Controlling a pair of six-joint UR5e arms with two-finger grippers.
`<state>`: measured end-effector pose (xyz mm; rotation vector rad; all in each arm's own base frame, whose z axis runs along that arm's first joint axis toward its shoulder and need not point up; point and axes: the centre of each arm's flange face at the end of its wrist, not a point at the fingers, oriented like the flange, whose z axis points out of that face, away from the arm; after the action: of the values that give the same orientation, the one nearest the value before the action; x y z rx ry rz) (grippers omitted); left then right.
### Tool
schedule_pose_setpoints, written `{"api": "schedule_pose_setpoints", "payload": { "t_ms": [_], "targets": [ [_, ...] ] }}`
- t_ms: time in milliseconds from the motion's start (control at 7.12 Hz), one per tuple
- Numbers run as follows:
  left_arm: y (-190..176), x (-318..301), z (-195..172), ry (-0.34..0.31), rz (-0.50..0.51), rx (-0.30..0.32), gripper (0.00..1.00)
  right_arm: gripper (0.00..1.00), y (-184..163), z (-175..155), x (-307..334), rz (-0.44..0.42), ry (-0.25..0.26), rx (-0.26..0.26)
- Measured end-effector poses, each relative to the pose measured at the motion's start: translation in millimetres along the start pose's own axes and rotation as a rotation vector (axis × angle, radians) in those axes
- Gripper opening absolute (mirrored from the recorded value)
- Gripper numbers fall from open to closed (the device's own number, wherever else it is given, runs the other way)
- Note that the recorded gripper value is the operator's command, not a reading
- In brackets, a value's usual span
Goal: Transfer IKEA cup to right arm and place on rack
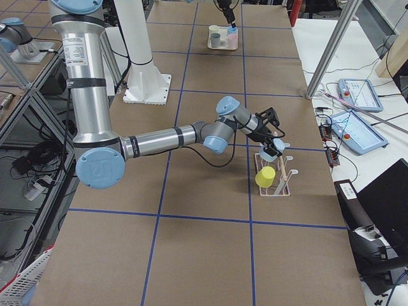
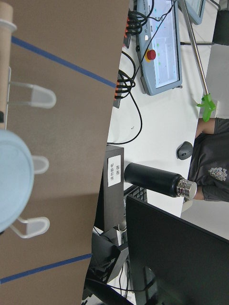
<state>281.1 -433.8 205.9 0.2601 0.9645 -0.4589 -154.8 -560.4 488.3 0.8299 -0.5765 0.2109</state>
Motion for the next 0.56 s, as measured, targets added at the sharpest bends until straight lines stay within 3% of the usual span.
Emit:
{"api": "schedule_pose_setpoints", "payload": {
  "t_ms": [141,562],
  "targets": [
    [0,0,0,0.000,0.000,0.000,1.00,0.99,2,3,2,0.000,0.005,-0.005],
    [0,-7,4,-0.011,-0.003,-0.003,1.00,1.00,17,15,11,-0.007,0.035,0.029]
  ]
}}
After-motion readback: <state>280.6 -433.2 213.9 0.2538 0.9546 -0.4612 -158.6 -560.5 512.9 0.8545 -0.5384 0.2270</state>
